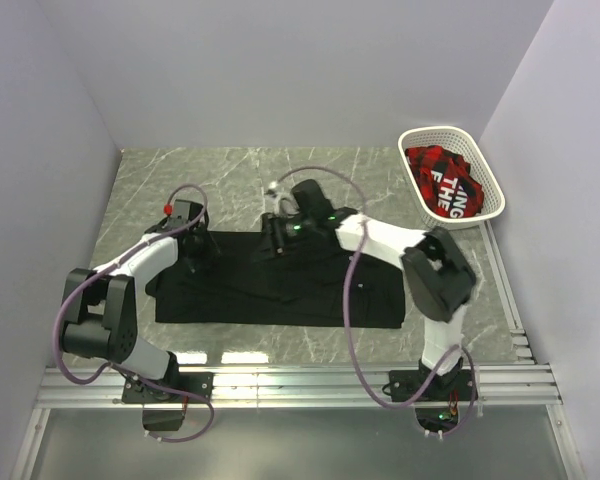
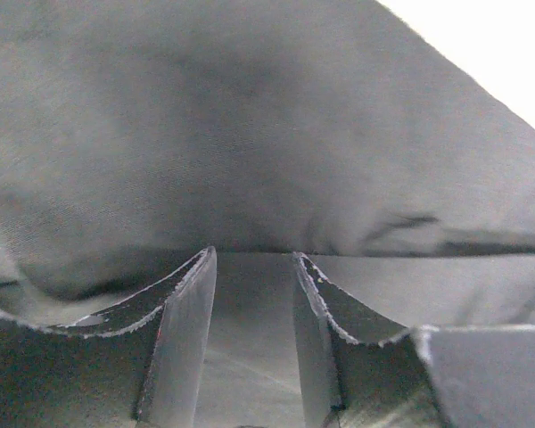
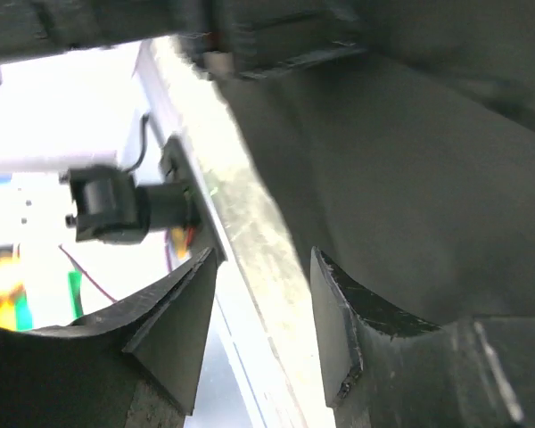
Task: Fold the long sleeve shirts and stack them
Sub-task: Fold the shirt
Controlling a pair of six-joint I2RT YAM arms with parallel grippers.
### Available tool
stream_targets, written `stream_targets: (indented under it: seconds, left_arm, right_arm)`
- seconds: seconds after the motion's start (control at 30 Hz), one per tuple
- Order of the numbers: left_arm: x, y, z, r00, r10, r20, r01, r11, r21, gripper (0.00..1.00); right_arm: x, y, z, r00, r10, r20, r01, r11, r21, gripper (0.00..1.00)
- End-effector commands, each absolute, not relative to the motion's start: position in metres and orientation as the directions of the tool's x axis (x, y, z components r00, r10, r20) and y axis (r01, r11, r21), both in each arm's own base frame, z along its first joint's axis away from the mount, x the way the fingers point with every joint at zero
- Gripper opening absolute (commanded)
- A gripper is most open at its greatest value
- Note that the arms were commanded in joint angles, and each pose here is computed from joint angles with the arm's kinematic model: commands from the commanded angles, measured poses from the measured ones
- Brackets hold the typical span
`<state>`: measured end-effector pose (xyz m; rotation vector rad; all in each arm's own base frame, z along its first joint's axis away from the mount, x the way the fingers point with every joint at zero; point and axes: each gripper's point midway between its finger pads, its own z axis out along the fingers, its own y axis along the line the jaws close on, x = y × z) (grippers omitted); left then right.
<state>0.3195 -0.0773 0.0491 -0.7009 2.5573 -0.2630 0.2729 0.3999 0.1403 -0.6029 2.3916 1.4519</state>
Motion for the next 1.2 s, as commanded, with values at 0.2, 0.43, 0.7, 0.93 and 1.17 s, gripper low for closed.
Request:
stream_targets:
  seconds: [0.2, 0.43, 0.7, 0.93, 1.17]
  left_arm:
    - [0.303, -0.051, 0.017, -0.657, -0.673, -0.34, -0.608, 0.74, -0.289, 0.42]
    - [0.303, -0.042, 0.004, -0.589, -0.757, -0.283, -0.683, 0.653, -0.327, 0.41]
    - [0.333, -0.036, 0.001, -0.545, -0.797, -0.26, -0.713, 0.604, -0.357, 0.41]
    - [0.42, -0.044, 0.013, -0.597, -0.742, -0.304, -0.612, 0.667, -0.426, 0.5]
    - [0.504, -0.079, 0.08, -0.614, -0.581, -0.534, -0.324, 0.803, -0.501, 0.73]
  right_arm:
    - [0.227, 0.421, 0.067, -0.829, -0.502, -0.247, -0.46, 0.359, 0.812, 0.53]
    - [0.217, 0.387, 0.012, -0.853, -0.519, -0.066, -0.368, 0.505, 0.781, 0.52]
    - [0.211, 0.333, 0.0, -0.893, -0.45, 0.022, -0.279, 0.59, 0.758, 0.52]
    - [0.22, 0.324, 0.037, -0.901, -0.422, -0.105, -0.36, 0.589, 0.723, 0.52]
    - [0.252, 0.283, 0.072, -0.871, -0.357, -0.339, -0.483, 0.749, 0.454, 0.52]
